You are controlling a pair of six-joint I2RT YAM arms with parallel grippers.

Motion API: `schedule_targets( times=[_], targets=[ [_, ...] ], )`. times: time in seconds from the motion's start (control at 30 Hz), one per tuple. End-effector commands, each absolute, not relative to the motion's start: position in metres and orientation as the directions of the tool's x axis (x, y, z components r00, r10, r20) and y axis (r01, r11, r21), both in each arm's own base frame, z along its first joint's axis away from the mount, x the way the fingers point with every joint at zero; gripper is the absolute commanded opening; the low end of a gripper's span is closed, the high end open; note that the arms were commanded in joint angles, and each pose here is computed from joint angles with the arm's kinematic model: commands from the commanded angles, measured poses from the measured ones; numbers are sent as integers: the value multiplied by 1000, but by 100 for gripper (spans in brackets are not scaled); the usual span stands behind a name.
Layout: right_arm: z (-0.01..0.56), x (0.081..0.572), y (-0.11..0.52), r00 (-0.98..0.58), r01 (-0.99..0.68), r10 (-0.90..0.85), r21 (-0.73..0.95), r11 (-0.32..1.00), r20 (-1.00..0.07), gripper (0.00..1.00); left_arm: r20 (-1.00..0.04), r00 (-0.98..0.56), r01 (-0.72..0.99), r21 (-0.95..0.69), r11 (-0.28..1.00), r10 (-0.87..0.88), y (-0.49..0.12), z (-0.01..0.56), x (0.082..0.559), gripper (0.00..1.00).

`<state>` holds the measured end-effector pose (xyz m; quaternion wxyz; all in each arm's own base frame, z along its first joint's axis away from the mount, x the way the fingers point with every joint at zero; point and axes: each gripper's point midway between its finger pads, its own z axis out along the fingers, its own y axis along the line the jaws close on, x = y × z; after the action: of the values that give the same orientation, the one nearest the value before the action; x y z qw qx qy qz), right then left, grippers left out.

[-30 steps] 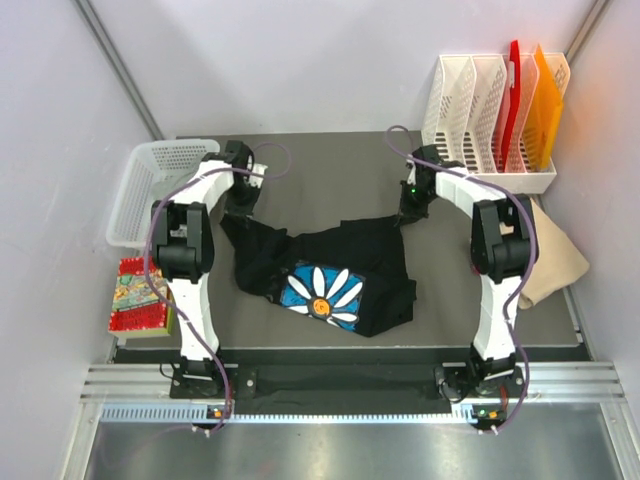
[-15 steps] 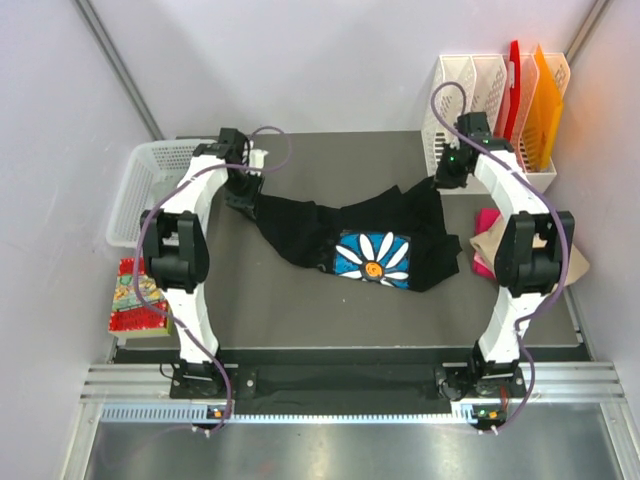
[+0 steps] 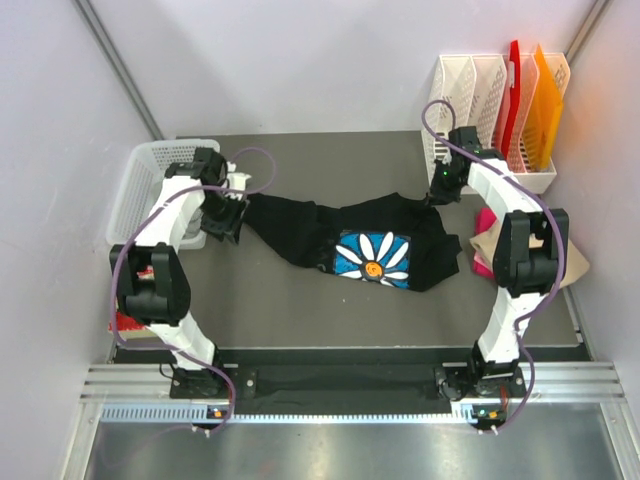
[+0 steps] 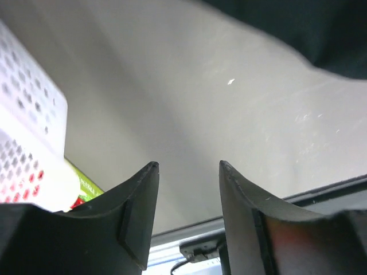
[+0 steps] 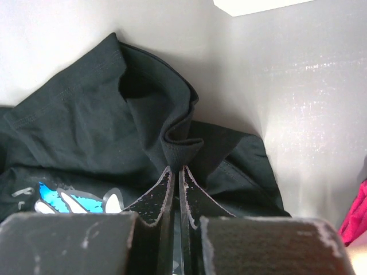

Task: Fold and stack the t-shirts
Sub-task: Flatten out the tshirt

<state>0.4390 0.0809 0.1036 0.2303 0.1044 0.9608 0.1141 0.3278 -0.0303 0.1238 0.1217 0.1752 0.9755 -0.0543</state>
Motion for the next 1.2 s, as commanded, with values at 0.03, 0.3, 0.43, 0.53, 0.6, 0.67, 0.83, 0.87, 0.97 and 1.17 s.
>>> schedule_targets(
  times=[0.03, 0.3, 0.43, 0.53, 0.6, 0.67, 0.83, 0.87, 0.97, 1.17],
  targets=[
    [135, 446, 88, -837, 104, 243, 295, 950, -490, 0, -201, -928, 336, -93, 937, 313, -16, 126, 292, 50],
    [131, 441, 88, -841, 105, 244, 297, 949, -484, 0, -162, -934, 325, -16, 946, 318, 14, 125, 254, 49],
    [128, 437, 89, -846, 100, 240, 300, 949, -476, 0, -158, -954, 258, -1, 966, 255, 36, 119, 251, 48],
    [128, 435, 88, -845, 102, 243, 303, 948, -476, 0, -153, -970, 190, 26, 981, 191, 61, 112, 257, 48],
    [128, 434, 88, -845, 102, 243, 303, 948, -476, 0, -141, -977, 154, 42, 987, 158, 76, 109, 259, 47],
    [129, 434, 89, -843, 100, 243, 304, 947, -479, 0, -142, -980, 132, 49, 990, 138, 86, 104, 267, 47],
    [131, 433, 88, -842, 100, 243, 304, 947, -482, 0, -132, -985, 98, 122, 988, 113, 109, 96, 287, 47],
    [130, 433, 89, -842, 99, 243, 305, 947, -482, 0, -146, -984, 83, 132, 988, 102, 112, 95, 293, 47],
    [130, 432, 89, -842, 97, 243, 308, 946, -481, 0, -155, -986, 44, 131, 990, 64, 120, 91, 310, 47],
    [130, 432, 90, -843, 96, 244, 312, 945, -479, 0, -197, -980, -8, 122, 993, 16, 132, 93, 348, 47]
  ],
)
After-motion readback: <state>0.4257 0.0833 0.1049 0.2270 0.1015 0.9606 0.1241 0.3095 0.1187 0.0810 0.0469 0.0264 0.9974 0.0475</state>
